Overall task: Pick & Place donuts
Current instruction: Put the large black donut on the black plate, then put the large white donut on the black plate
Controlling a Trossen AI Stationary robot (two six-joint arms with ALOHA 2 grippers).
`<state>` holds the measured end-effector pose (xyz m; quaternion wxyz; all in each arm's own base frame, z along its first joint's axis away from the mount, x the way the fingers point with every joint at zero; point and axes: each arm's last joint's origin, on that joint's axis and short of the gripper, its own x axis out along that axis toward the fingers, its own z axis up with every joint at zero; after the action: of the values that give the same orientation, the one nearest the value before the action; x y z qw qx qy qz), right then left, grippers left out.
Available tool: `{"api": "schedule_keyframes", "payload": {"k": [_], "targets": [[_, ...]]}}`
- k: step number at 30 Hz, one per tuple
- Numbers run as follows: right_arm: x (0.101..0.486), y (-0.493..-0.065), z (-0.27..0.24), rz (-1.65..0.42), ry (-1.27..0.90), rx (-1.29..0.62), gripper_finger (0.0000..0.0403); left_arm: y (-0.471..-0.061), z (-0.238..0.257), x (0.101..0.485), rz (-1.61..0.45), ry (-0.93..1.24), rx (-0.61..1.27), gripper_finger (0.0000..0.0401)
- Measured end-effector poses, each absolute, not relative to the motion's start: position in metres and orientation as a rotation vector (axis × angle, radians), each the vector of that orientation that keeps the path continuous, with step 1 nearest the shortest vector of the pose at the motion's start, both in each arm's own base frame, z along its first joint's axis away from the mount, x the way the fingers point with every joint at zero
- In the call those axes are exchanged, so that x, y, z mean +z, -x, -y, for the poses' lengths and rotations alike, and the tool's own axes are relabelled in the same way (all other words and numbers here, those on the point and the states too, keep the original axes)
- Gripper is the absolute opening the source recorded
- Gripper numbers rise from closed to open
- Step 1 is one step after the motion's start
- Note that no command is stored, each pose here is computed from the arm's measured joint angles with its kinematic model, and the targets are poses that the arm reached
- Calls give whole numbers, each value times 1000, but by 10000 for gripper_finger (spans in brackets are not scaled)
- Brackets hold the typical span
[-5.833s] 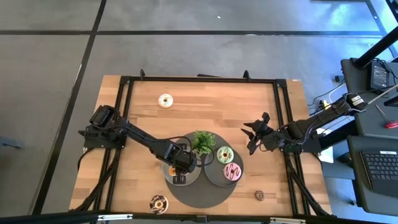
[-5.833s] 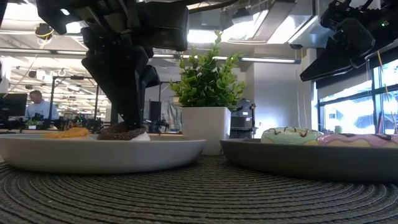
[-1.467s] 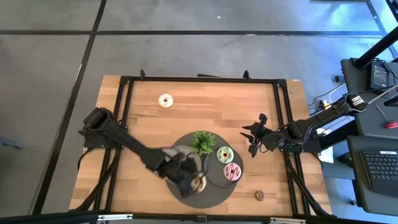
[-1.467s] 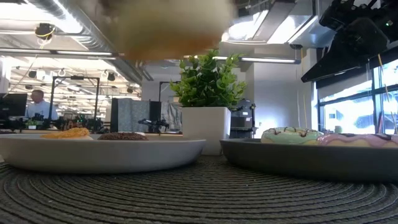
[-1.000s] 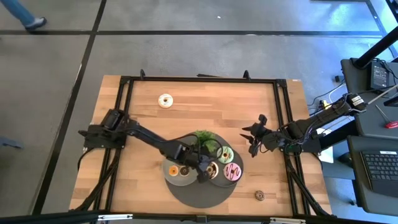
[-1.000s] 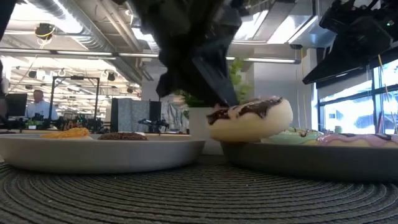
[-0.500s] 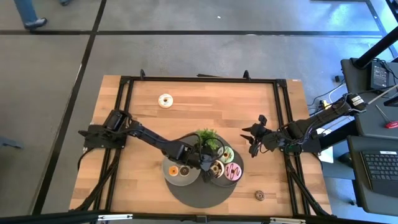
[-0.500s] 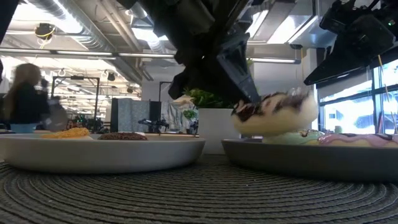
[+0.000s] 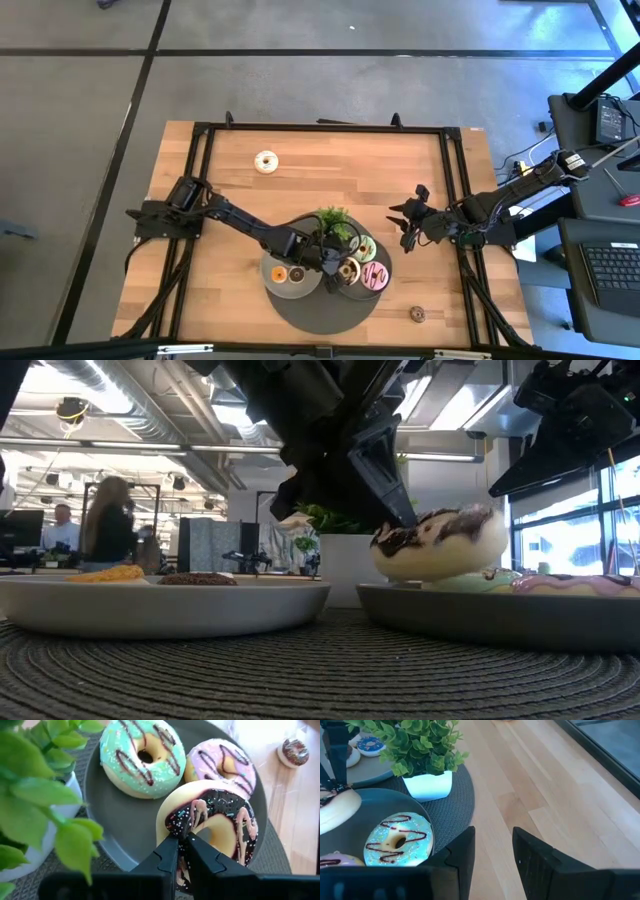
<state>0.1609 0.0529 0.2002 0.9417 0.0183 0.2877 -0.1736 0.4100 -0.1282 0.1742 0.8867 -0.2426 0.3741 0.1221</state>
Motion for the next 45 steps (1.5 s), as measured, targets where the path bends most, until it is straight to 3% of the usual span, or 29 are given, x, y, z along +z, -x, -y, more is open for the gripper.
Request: {"api": "schedule_keyframes", "payload": {"k": [19,35,45], "targets": [[200,-161,-53,-587,-37,-354,133,-411,129,175,-780,489,220,49],[200,-161,-53,-587,-37,-355,133,-411,129,175,-783,491,215,116],[200,-161,-53,-587,-37,-354,133,-410,129,179,-787,490,195,134]]}}
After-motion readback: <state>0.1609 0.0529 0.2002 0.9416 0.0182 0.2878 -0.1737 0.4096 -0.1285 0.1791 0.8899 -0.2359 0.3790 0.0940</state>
